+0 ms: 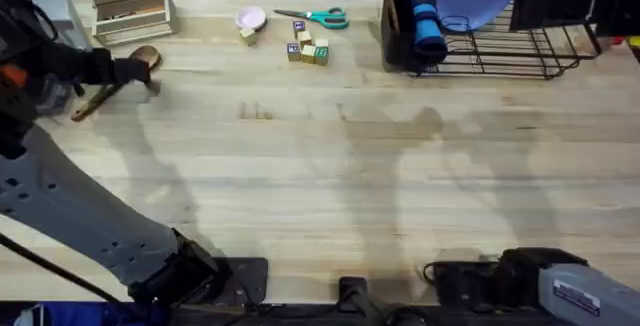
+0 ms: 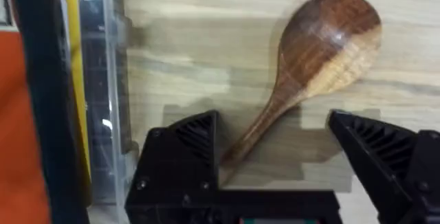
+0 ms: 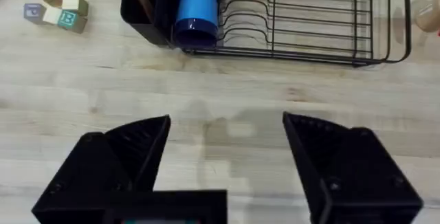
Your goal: Pick up the spoon on the table one by one and put them onto the rack
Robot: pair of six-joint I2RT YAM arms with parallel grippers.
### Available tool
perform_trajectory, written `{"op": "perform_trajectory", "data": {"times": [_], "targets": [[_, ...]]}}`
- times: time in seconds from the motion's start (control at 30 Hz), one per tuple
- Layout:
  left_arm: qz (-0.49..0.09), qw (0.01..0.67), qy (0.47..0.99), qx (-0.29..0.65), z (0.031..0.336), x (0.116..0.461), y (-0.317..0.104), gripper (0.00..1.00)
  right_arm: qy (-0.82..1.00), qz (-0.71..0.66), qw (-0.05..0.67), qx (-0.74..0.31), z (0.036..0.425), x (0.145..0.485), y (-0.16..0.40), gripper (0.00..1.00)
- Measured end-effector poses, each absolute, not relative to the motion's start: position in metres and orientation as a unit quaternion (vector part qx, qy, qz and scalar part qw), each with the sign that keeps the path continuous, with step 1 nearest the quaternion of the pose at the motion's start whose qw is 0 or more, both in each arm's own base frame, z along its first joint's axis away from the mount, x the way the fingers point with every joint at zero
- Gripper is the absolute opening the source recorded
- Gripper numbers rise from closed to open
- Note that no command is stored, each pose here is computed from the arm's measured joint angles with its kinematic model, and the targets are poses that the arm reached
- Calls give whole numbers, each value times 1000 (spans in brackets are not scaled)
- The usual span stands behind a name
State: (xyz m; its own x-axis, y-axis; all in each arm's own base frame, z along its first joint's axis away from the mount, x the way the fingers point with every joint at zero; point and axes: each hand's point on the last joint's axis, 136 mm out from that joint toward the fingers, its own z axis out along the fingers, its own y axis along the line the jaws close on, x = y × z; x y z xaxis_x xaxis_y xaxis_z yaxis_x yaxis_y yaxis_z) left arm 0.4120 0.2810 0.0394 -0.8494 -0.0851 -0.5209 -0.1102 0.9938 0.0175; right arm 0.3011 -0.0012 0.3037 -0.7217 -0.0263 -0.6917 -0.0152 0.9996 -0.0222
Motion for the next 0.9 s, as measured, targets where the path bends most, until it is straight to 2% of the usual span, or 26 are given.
{"op": "perform_trajectory", "data": {"times": [0.07, 0.2, 0.33, 0.57, 0.7, 0.8, 0.9], "targets": [[15, 267, 962, -53, 38, 410, 280, 942, 928, -7, 373, -11, 304, 301, -1, 993], [7, 267, 962, -56, 38, 407, 281, 785, 928, -7, 373, -11, 304, 301, -1, 993], [2, 270, 961, -61, 38, 403, 284, 746, 928, -7, 373, -11, 304, 301, -1, 993], [4, 269, 961, -66, 37, 399, 290, 588, 928, -7, 373, -11, 304, 301, -1, 993], [4, 269, 961, -68, 37, 398, 291, 417, 928, -7, 373, -11, 304, 301, -1, 993], [4, 269, 961, -68, 38, 398, 291, 230, 928, -7, 373, -11, 304, 301, -1, 993], [3, 270, 961, -68, 38, 398, 291, 175, 928, -7, 373, -11, 304, 301, -1, 993]]}}
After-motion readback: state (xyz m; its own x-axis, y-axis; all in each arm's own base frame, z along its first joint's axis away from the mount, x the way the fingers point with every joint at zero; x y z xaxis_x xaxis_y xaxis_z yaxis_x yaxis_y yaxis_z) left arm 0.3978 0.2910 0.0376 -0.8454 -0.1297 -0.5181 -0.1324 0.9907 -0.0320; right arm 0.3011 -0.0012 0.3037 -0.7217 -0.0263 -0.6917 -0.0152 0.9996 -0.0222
